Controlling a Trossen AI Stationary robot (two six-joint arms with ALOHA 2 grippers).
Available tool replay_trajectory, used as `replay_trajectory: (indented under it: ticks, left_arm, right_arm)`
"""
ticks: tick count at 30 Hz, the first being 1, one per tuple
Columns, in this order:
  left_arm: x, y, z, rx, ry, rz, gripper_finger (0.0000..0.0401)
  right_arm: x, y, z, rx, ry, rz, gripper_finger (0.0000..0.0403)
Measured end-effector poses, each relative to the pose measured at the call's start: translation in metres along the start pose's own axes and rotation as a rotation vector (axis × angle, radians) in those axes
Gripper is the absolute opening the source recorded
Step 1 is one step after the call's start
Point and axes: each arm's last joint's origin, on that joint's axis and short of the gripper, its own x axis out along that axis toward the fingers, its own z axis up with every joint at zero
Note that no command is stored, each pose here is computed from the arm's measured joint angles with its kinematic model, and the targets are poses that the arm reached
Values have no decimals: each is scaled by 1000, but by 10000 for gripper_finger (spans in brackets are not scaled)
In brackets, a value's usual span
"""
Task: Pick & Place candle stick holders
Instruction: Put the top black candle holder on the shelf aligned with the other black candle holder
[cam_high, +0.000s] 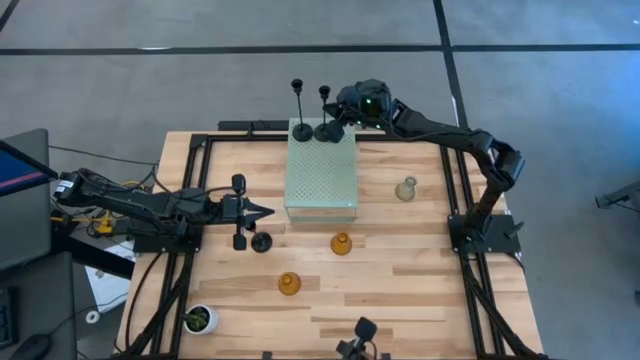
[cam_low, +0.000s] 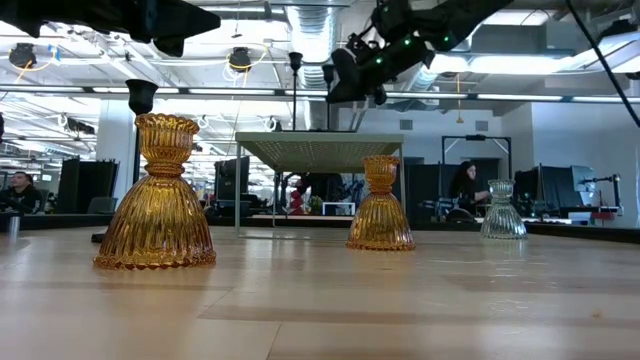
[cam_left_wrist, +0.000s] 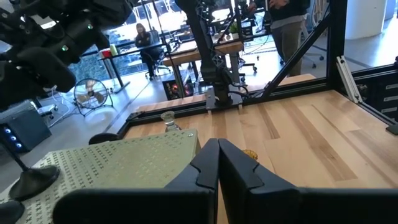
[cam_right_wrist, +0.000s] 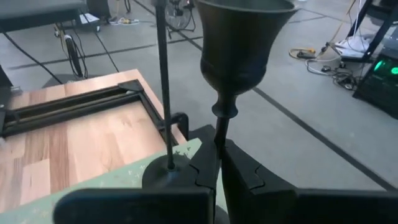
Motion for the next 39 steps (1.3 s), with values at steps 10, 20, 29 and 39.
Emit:
replay_trajectory:
  ticks: [10,20,29,39]
  left_arm:
    - [0,0,0,0,0,0,6]
    - [0,0,0,1,1,0,6]
    - [0,0,0,0,1,0,6]
    - [0,0,0,1,1,0,6]
  right_arm:
    - [0,-4,0,3,1,-5,0]
    - [0,-2,0,5,0,20,0]
    - [0,6,0,9,-1,76,0]
    - [-3,37,1,-22,29,149,0]
